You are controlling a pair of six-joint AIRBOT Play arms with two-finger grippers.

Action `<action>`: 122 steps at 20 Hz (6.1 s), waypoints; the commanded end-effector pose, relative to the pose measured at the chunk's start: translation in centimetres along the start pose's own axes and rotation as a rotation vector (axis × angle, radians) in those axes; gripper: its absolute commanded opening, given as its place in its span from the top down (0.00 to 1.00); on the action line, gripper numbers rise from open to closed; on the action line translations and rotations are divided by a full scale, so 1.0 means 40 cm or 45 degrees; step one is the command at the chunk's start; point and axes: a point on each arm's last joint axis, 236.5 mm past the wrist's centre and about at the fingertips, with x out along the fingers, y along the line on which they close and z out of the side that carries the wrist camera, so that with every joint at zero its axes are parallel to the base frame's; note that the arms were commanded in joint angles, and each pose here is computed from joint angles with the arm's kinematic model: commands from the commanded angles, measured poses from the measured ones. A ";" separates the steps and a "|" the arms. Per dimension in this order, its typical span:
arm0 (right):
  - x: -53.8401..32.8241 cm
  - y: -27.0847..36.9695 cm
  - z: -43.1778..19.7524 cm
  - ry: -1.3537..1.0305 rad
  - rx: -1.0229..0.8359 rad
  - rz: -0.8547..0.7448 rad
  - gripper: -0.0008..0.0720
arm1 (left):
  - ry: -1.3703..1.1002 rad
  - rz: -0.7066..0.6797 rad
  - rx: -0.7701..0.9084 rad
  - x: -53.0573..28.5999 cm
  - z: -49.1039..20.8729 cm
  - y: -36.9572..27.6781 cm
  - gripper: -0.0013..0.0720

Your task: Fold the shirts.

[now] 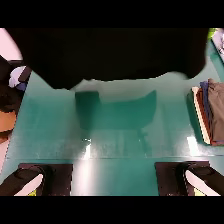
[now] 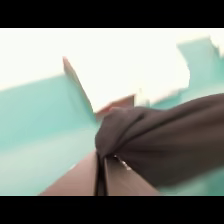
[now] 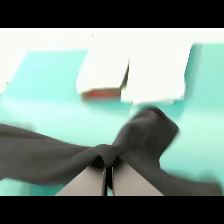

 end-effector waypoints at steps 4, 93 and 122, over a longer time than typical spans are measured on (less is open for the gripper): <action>-0.188 0.034 0.148 -0.211 -0.089 -0.041 0.97 | -0.311 -0.026 0.005 -0.189 0.157 -0.036 0.95; -0.406 -0.071 0.186 -0.429 -0.229 -0.412 0.97 | -0.537 0.137 0.007 -0.443 0.277 0.010 0.95; 0.416 -0.575 -0.654 1.093 0.135 -0.499 0.97 | 1.348 -0.074 -0.318 0.526 -0.969 0.086 0.95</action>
